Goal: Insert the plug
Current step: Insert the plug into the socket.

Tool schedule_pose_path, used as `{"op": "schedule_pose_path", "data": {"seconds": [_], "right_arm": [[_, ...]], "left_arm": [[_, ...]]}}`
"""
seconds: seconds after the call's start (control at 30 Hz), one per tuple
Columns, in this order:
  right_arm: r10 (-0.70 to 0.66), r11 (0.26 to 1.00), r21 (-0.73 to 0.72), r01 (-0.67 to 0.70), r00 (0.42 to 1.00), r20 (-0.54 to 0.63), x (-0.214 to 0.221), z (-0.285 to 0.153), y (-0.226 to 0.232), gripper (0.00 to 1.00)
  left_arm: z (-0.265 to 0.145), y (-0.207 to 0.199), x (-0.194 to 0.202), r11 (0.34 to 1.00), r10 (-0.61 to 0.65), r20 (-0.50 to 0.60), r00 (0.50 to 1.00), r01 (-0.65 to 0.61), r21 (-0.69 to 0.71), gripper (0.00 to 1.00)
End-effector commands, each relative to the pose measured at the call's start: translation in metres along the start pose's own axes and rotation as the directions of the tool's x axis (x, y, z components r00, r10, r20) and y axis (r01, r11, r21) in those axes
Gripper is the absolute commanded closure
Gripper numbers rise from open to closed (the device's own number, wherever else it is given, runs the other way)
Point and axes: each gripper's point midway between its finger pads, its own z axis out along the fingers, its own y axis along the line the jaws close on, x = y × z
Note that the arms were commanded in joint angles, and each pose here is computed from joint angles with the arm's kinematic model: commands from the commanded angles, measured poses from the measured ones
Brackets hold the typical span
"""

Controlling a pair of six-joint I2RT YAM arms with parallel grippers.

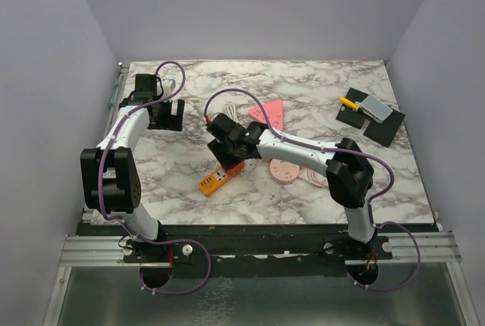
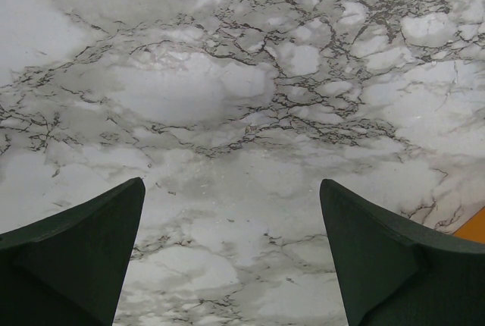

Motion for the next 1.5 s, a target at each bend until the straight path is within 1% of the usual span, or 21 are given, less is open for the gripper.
{"op": "schedule_pose_path", "data": {"seconds": [0.0, 0.37, 0.93, 1.27, 1.47], "right_arm": [[-0.02, 0.999, 0.043, 0.022, 0.998, -0.054, 0.021, 0.013, -0.002, 0.99], [-0.032, 0.998, 0.055, 0.038, 0.995, -0.098, 0.043, 0.025, -0.002, 0.99], [-0.057, 0.996, 0.048, 0.069, 0.973, -0.225, 0.106, 0.051, -0.006, 0.99], [-0.018, 1.0, -0.002, 0.018, 0.977, -0.213, 0.126, 0.056, 0.001, 0.99], [-0.01, 1.0, -0.018, 0.006, 0.978, -0.21, 0.119, 0.055, 0.006, 0.99]], "left_arm": [[-0.012, 0.0, -0.005, 1.0, 0.015, 0.032, 0.999, -0.015, -0.001, 0.01], [-0.013, 0.001, -0.008, 1.0, 0.013, 0.036, 0.999, -0.013, -0.006, 0.01], [-0.022, -0.003, -0.019, 1.0, 0.008, 0.062, 0.998, -0.009, 0.01, 0.02], [-0.02, -0.004, -0.016, 1.0, 0.014, 0.047, 0.999, -0.015, 0.018, 0.02], [-0.028, -0.01, -0.019, 0.999, 0.025, 0.061, 0.998, -0.028, 0.046, 0.01]]}}
